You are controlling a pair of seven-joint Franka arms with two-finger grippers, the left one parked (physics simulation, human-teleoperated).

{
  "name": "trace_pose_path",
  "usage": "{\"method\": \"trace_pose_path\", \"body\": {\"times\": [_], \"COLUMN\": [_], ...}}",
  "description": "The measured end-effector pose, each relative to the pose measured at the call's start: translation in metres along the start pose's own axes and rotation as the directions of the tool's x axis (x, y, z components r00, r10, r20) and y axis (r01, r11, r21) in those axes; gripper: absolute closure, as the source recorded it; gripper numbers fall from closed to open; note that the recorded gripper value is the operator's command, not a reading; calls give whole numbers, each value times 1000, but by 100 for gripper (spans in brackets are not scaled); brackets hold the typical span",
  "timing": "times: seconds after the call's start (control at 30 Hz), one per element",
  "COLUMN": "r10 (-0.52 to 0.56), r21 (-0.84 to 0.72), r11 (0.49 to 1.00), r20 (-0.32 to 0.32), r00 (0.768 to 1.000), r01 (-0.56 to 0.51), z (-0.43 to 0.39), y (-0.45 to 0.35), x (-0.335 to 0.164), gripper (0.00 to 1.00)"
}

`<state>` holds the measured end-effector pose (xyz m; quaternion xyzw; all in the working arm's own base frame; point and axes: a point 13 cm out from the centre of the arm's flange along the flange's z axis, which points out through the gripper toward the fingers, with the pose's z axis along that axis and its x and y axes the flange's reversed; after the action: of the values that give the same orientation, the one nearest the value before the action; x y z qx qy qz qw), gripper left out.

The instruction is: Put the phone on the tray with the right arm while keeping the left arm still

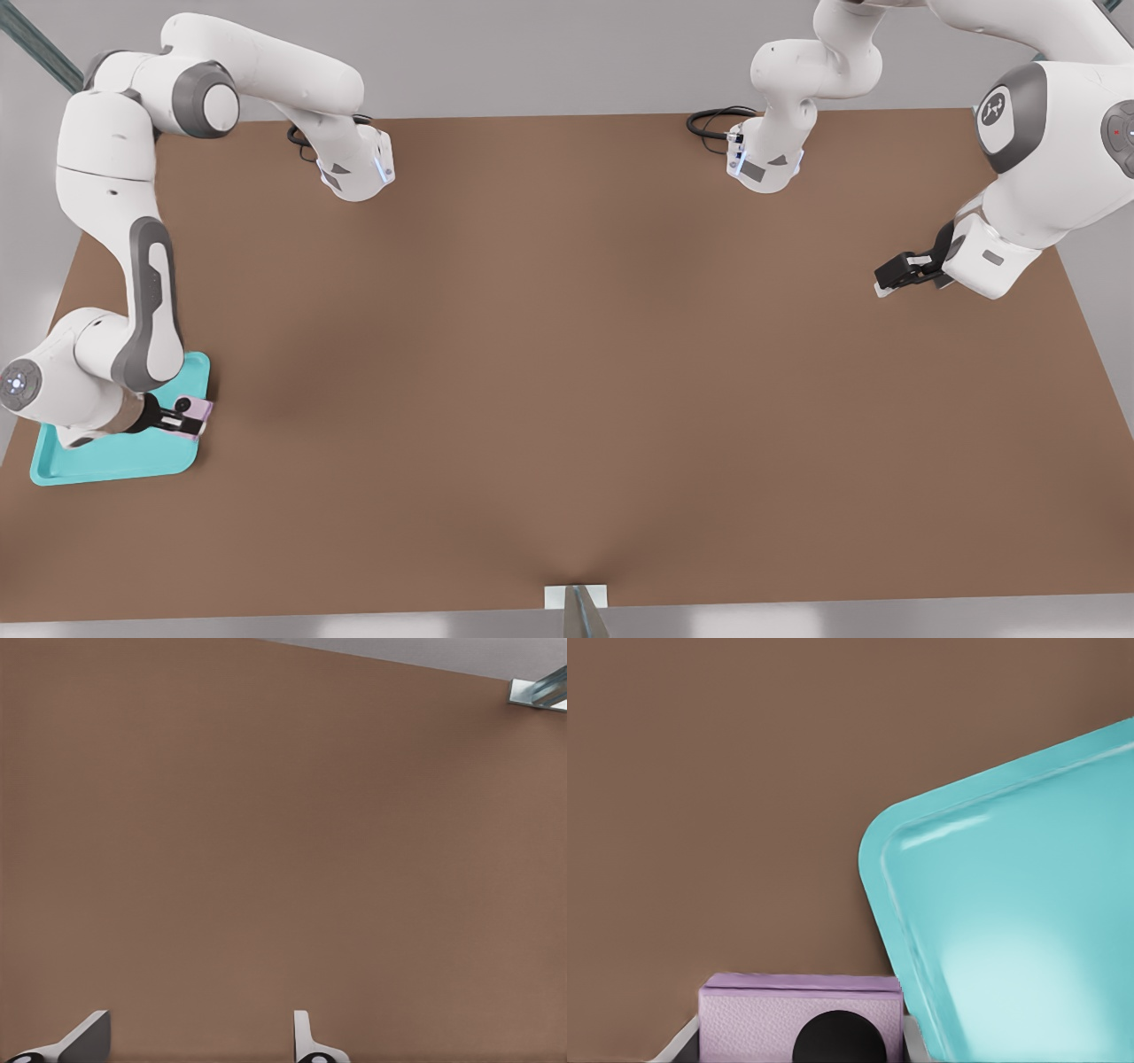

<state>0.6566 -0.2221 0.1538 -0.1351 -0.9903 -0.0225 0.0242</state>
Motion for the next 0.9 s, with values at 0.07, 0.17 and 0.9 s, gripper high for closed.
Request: {"method": "trace_pose_path", "body": {"times": [0.07,0.17,0.9], "r10": [-7,-22,-649], "r21": [-2,-10,73], "r11": [1000,1000,757], "r20": [-1,-19,208], "r00": [1000,1000,732], "r01": [7,22,650], "z": [1,16,-268], "y": [-33,-78,258], "x": [1,7,61], "gripper": [27,27,0]}}
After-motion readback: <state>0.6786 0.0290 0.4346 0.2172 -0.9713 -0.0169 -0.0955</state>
